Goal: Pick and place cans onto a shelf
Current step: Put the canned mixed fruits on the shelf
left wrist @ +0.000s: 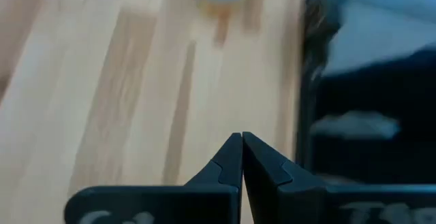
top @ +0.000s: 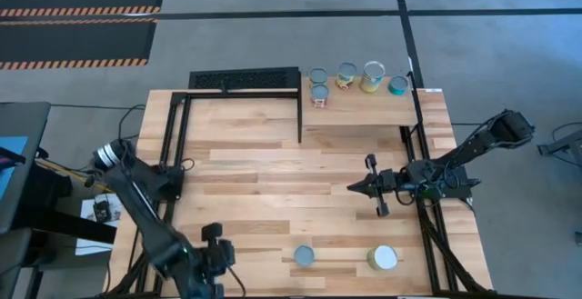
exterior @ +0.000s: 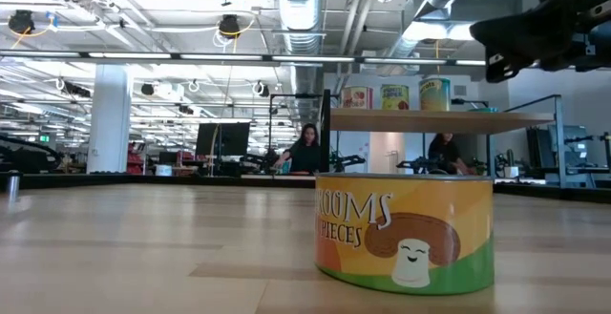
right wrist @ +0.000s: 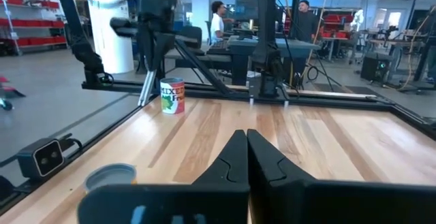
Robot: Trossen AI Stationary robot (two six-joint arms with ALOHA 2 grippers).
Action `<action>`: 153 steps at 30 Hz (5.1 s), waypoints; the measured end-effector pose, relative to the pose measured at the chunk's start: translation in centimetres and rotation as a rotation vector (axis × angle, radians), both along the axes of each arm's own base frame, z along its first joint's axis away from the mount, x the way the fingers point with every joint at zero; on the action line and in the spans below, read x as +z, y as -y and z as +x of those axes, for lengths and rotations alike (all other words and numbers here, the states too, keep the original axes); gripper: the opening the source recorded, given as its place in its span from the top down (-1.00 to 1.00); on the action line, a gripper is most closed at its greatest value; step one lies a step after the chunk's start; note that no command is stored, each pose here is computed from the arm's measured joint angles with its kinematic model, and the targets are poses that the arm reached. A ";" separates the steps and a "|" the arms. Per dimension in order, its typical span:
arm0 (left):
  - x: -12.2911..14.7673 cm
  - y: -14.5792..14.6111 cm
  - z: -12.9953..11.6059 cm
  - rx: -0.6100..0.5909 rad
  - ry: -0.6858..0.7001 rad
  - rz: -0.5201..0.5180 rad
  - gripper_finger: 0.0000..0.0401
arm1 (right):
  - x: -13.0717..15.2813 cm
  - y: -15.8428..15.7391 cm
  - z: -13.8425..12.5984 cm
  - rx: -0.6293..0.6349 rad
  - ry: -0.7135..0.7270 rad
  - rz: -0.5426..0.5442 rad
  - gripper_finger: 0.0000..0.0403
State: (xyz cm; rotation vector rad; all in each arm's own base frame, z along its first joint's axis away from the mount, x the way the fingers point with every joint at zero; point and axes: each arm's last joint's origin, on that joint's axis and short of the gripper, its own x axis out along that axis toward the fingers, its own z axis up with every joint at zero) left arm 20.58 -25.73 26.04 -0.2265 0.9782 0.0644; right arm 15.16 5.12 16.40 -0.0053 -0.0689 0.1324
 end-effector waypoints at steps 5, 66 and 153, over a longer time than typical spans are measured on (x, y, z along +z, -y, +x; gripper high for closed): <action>0.5 2.9 0.6 0.012 -0.213 0.050 1.00 | 0.0 0.0 0.0 0.000 -0.003 0.001 0.98; -1.5 -17.6 19.4 -0.162 0.040 0.289 1.00 | 0.0 0.0 0.0 -0.009 0.009 -0.080 0.97; -10.2 -21.3 5.1 -0.050 0.826 0.182 0.99 | 2.7 -0.4 16.4 -0.197 -1.114 -0.364 0.46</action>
